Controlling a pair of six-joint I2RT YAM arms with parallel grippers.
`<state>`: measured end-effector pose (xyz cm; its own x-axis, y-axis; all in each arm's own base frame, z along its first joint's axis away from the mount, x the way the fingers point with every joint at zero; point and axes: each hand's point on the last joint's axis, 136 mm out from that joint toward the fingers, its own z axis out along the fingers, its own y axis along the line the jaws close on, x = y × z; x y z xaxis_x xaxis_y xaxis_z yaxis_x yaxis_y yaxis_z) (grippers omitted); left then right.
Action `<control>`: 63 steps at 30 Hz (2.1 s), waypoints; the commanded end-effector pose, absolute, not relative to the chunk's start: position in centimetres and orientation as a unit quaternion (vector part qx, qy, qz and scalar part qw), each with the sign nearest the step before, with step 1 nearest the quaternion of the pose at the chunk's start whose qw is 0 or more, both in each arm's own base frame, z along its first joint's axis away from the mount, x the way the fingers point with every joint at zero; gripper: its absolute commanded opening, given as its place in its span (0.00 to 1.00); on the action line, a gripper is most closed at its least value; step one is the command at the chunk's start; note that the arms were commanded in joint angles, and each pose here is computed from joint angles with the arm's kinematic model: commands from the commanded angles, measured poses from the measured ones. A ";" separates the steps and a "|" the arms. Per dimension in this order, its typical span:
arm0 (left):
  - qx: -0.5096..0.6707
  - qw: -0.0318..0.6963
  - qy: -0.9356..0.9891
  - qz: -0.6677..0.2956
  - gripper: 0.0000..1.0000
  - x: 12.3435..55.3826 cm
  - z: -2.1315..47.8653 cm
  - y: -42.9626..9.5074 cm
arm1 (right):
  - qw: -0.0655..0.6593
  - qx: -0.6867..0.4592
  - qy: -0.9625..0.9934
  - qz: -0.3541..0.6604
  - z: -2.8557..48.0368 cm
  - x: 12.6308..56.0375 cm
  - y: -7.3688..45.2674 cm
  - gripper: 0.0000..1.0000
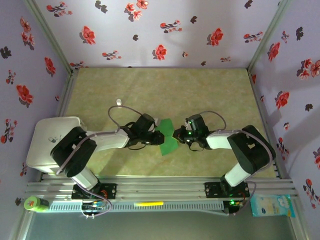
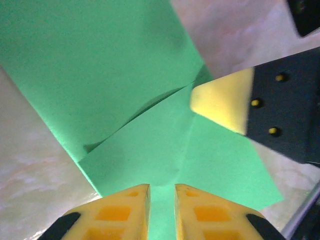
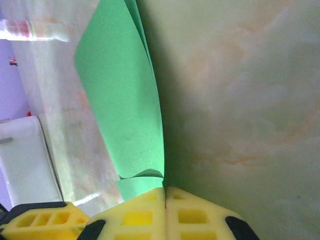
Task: Fold a paper plane with a square sheet of paper (pick it up from the middle)
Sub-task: Turn over the paper at the center of the table.
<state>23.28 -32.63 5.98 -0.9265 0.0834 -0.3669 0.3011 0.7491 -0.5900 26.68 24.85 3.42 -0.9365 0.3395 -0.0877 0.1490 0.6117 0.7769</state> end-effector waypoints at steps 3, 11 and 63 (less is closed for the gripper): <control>0.092 0.223 0.908 -0.342 0.20 24.5 8.4 -31.5 | 0.153 0.139 0.886 0.415 4.8 27.4 23.9 0.04; 0.059 0.247 0.909 -0.330 0.19 24.8 8.7 -29.3 | 0.190 0.139 0.897 0.374 6.7 27.7 22.3 0.03; 0.021 0.360 0.888 -0.285 0.46 23.8 13.7 -19.8 | 0.286 0.039 0.952 0.100 17.5 25.9 14.2 0.04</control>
